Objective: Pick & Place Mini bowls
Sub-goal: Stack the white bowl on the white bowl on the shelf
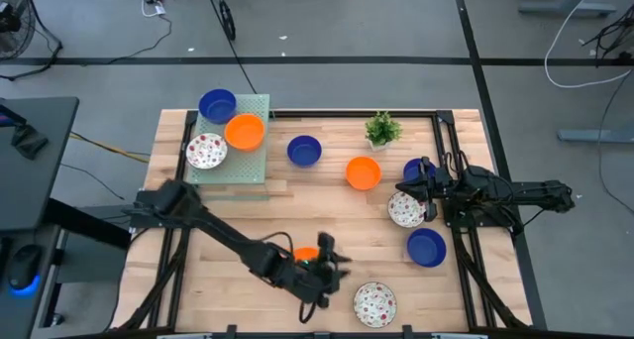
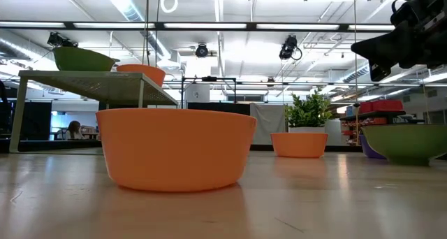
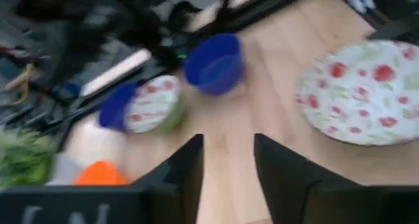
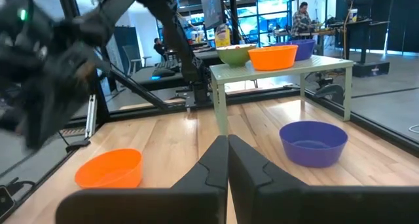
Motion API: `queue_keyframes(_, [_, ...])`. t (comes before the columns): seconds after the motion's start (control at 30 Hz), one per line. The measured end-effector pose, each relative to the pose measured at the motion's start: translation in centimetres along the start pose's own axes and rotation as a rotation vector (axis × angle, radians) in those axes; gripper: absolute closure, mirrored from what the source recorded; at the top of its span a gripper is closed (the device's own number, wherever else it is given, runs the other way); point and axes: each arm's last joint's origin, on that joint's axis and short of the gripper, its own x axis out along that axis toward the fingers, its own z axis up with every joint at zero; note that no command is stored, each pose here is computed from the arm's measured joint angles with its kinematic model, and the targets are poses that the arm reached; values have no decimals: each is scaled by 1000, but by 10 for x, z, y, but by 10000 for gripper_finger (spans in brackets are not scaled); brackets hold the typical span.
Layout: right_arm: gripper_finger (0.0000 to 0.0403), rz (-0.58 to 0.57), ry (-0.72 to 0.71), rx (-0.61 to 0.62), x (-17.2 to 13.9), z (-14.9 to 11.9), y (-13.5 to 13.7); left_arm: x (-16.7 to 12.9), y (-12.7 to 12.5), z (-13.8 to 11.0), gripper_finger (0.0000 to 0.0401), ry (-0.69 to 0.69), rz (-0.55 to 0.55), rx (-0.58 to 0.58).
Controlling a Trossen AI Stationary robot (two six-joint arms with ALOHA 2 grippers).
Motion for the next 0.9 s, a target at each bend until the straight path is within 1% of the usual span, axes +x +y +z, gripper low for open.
queue_keyframes(0.07, [392, 0, 0, 0, 0, 0, 0, -15, 18, 4, 295, 32, 0, -28])
queue_keyframes(0.13, [392, 0, 0, 0, 0, 0, 0, -29, 34, 1, 322, 60, -35, -84])
queue_keyframes(0.23, [392, 7, -51, 2, 0, 5, 1, -48, 51, -14, 357, 76, -82, -169])
queue_keyframes(0.3, [392, 12, -95, 5, 0, 9, 1, -60, 59, -27, 376, 58, -65, -215])
queue_keyframes(0.37, [392, 21, -120, 54, -1, 12, 1, -70, 63, -43, 392, 33, -27, -259])
queue_keyframes(0.43, [392, 30, -158, 122, -1, 15, 2, -80, 64, -60, 396, -7, -10, -309])
queue_keyframes(0.5, [392, 20, -223, 150, -2, 21, 2, -87, 64, -74, 392, -69, -1, -380])
queue_keyframes(0.57, [392, 16, -263, 242, -3, 25, 2, -92, 62, -88, 386, -122, 6, -450])
queue_keyframes(0.6, [392, 32, -265, 293, -3, 25, 2, -94, 60, -95, 383, -143, 6, -475])
queue_keyframes(0.63, [392, 74, -259, 330, -2, 26, 3, -95, 58, -100, 382, -164, 4, -497])
queue_keyframes(0.7, [392, 188, -244, 383, -1, 27, 7, -96, 55, -108, 380, -200, 1, -528])
queue_keyframes(0.77, [392, 292, -188, 426, 2, 26, 12, -96, 54, -113, 382, -205, 1, -533])
queue_keyframes(0.83, [392, 373, -138, 423, 7, 24, 18, -96, 55, -114, 386, -204, 8, -529])
queue_keyframes(0.9, [392, 425, -100, 392, 11, 21, 25, -95, 57, -113, 390, -211, 18, -524])
